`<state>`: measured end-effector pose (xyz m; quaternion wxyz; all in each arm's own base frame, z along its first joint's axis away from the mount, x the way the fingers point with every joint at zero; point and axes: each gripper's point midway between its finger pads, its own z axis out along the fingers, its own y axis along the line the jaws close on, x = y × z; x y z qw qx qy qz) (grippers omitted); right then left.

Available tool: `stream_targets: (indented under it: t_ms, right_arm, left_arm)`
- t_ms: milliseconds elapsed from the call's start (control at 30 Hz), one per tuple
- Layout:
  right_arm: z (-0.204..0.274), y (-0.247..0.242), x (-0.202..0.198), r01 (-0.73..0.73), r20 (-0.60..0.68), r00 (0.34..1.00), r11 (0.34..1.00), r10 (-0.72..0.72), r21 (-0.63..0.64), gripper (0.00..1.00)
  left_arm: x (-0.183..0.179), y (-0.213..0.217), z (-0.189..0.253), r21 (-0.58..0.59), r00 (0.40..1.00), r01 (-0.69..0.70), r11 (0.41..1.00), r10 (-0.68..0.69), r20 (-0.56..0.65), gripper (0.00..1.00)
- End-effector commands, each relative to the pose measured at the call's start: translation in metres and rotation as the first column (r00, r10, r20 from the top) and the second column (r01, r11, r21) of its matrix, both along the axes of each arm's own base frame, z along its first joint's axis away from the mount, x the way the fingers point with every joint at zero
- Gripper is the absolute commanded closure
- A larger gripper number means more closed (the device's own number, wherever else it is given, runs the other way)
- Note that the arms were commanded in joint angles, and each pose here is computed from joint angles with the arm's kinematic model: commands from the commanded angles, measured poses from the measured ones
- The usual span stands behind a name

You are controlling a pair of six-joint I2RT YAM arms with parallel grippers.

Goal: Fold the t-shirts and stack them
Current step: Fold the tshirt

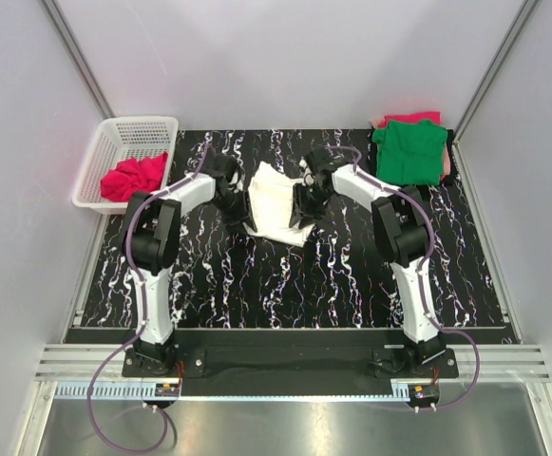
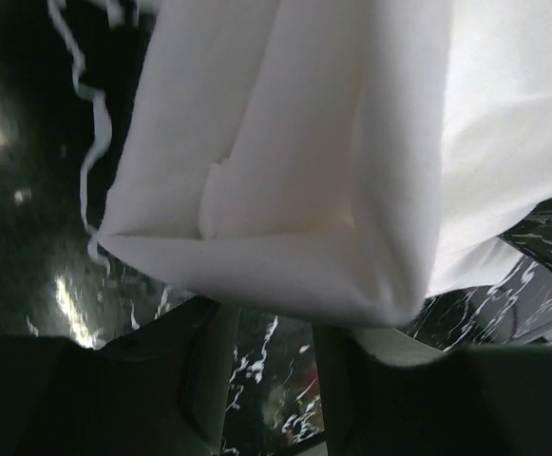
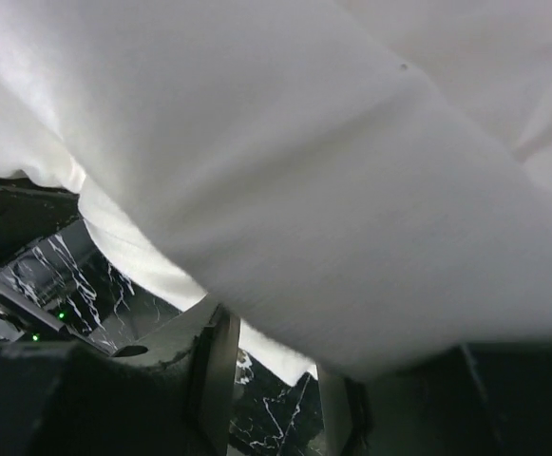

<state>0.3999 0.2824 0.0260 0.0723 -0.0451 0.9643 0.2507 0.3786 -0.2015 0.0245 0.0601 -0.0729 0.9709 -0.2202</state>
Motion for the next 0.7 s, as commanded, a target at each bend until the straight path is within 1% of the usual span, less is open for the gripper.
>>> stream_targets:
  t_ms: [0, 233, 267, 400, 533, 600, 633, 667]
  right_arm:
    - [0.01, -0.011, -0.022, 0.014, 0.005, 1.0, 0.998, -0.014, -0.063, 0.58]
    - [0.017, -0.002, -0.059, -0.015, -0.014, 1.0, 0.998, 0.014, -0.064, 0.58]
    - [0.018, 0.0, -0.07, -0.031, -0.02, 0.999, 0.997, 0.03, -0.067, 0.59]
    - [0.027, 0.001, -0.094, -0.043, -0.02, 0.999, 0.997, 0.041, -0.065, 0.58]
    - [0.037, -0.001, -0.117, -0.052, -0.018, 0.999, 0.997, 0.051, -0.062, 0.58]
    - [0.039, -0.005, -0.129, -0.053, -0.018, 0.998, 0.996, 0.052, -0.069, 0.58]
    - [0.041, -0.004, -0.136, -0.061, -0.017, 0.998, 0.996, 0.06, -0.071, 0.59]
    - [0.044, -0.007, -0.143, -0.058, -0.015, 0.998, 0.996, 0.057, -0.07, 0.59]
  left_arm:
    - [-0.035, 0.01, 0.014, 0.056, 0.998, 0.068, 0.996, -0.068, 0.007, 0.6]
    - [-0.065, 0.001, 0.03, 0.045, 0.994, 0.108, 0.993, -0.109, 0.027, 0.6]
    - [-0.073, 0.0, 0.027, 0.05, 0.993, 0.12, 0.991, -0.121, 0.016, 0.6]
    - [-0.093, -0.001, 0.032, 0.049, 0.991, 0.132, 0.99, -0.132, 0.014, 0.6]
    - [-0.113, -0.005, 0.047, 0.033, 0.988, 0.15, 0.988, -0.151, 0.042, 0.6]
    - [-0.131, -0.007, 0.046, 0.03, 0.986, 0.165, 0.986, -0.166, 0.026, 0.6]
    - [-0.136, -0.009, 0.056, 0.016, 0.986, 0.159, 0.987, -0.16, 0.047, 0.6]
    - [-0.15, -0.011, 0.053, 0.019, 0.984, 0.176, 0.984, -0.177, 0.034, 0.6]
